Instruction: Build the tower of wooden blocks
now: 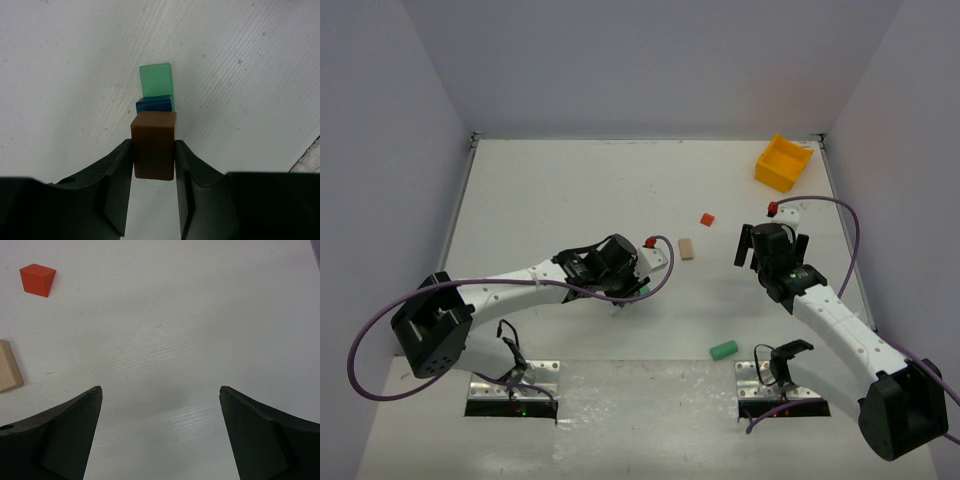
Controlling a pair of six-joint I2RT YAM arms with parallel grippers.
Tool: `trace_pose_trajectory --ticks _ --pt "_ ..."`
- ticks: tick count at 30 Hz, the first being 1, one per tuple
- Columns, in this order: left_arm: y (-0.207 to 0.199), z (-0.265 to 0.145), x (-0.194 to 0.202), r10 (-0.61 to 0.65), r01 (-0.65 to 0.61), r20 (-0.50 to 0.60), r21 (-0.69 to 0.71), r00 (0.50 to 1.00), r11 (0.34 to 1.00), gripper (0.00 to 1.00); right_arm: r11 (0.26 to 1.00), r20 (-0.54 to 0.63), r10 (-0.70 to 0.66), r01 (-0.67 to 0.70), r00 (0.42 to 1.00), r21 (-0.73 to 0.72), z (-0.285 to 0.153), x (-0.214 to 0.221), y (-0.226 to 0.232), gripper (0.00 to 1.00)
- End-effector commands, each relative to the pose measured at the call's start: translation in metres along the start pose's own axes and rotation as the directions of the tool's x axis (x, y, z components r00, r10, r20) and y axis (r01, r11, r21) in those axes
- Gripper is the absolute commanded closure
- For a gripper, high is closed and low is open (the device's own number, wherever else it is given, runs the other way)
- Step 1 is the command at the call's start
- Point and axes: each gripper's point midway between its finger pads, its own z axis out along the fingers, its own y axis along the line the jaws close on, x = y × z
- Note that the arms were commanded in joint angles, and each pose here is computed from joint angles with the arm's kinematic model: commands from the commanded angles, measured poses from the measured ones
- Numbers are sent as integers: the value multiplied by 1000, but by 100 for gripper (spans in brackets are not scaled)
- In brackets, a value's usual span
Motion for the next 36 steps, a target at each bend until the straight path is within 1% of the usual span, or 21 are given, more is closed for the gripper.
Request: trace_pose_trajectory --ticks 1,5,8,11,16,19,22,32,36 --pt "-5 1 -8 18 -19 36 16 999 1000 83 1000 31 23 -23 999 11 0 -11 -1 1" --pt "-4 1 -10 20 -20 42 12 999 1000 80 1000 33 23 -23 999 10 -1 -12 -1 1" --pt "-4 1 -11 26 -27 44 11 999 1000 79 1000 32 20 -21 999 12 -1 -11 -1 1" --pt "-3 1 -11 32 -32 44 6 999 999 75 1000 34 21 -22 999 12 -1 -12 -1 1" --pt "-2 1 -12 32 -32 45 3 998 999 73 1000 34 21 -22 999 11 -1 -12 -1 1" --pt "-3 1 -12 32 -33 46 8 998 999 69 1000 31 22 -22 999 10 -1 -11 0 1" --pt "-3 1 -13 29 -30 48 8 998 1000 69 1000 35 25 -25 999 11 -1 -12 -1 1" --pt "-2 1 -14 29 -29 51 2 998 1000 62 1000 40 28 -28 999 11 -2 -13 -1 1" --pt "-3 1 -13 34 -34 48 7 998 999 61 1000 40 28 -28 999 11 -2 -13 -2 1"
